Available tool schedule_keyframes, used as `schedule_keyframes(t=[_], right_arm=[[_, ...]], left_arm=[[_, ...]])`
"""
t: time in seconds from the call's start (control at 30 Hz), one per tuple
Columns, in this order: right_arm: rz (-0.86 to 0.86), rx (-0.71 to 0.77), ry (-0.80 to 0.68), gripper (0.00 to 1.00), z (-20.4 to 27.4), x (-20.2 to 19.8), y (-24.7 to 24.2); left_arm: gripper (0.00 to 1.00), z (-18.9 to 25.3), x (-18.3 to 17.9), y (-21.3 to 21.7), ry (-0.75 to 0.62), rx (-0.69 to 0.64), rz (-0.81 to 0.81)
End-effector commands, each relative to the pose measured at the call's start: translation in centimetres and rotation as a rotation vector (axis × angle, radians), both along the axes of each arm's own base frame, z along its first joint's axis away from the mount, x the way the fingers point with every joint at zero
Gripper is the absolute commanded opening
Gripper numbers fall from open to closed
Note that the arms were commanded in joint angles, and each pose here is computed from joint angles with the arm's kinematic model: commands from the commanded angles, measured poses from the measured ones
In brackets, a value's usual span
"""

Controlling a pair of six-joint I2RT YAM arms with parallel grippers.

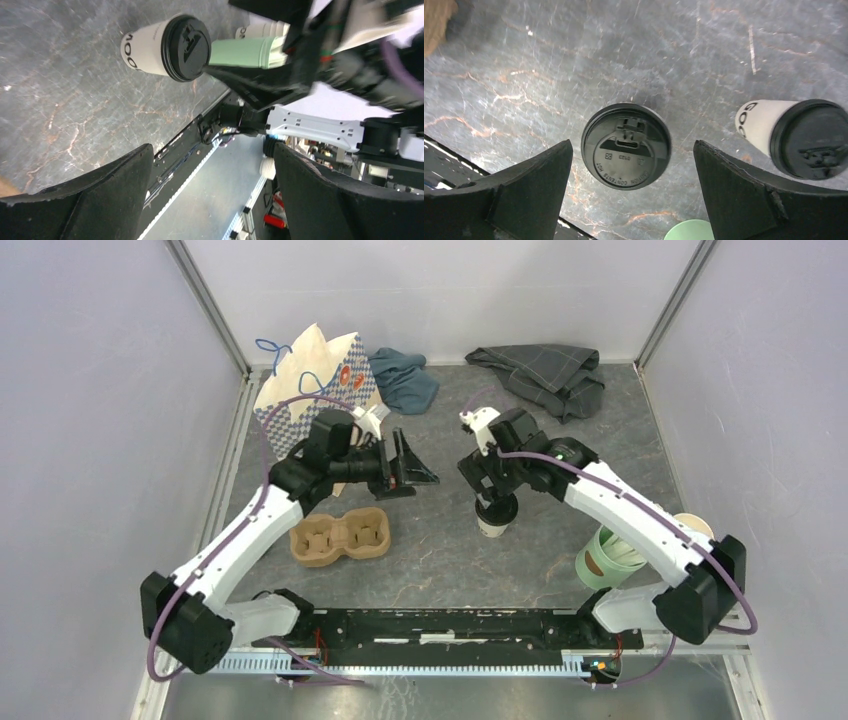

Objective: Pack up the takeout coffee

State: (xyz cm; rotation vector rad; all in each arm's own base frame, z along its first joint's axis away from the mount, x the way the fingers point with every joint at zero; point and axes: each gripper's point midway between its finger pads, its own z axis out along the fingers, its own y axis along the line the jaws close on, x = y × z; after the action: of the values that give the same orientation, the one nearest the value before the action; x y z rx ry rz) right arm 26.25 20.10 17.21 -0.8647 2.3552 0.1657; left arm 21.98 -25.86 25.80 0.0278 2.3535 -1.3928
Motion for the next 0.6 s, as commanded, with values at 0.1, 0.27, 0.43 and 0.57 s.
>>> schedule_keyframes(t=[0.1,0.27,0.43,0.57], right_arm=[[-0.057,0.195,-0.003,0.98,2.6,0.3,-3.4],[-0.072,0.391,0.120,0.88,-0.5,-0.2,-4.6],[-0.096,0.602,0.215,0.77,-1.9,-0.4,-3.8],[-0.109,0.713,0.257,0.74,-2.4,-0.9,-3.6]], left_arm=[[0.94,-0.8,0.4,-6.5,-0.012,-0.017,-0.078],[0.87,-3.6,1.6,-10.1,0.028,0.016,-0.120],[0.79,-6.0,2.8,-11.9,0.079,0.028,-0.137],[0.75,-7.9,2.9,-12.5,0.134,0.041,-0.160]])
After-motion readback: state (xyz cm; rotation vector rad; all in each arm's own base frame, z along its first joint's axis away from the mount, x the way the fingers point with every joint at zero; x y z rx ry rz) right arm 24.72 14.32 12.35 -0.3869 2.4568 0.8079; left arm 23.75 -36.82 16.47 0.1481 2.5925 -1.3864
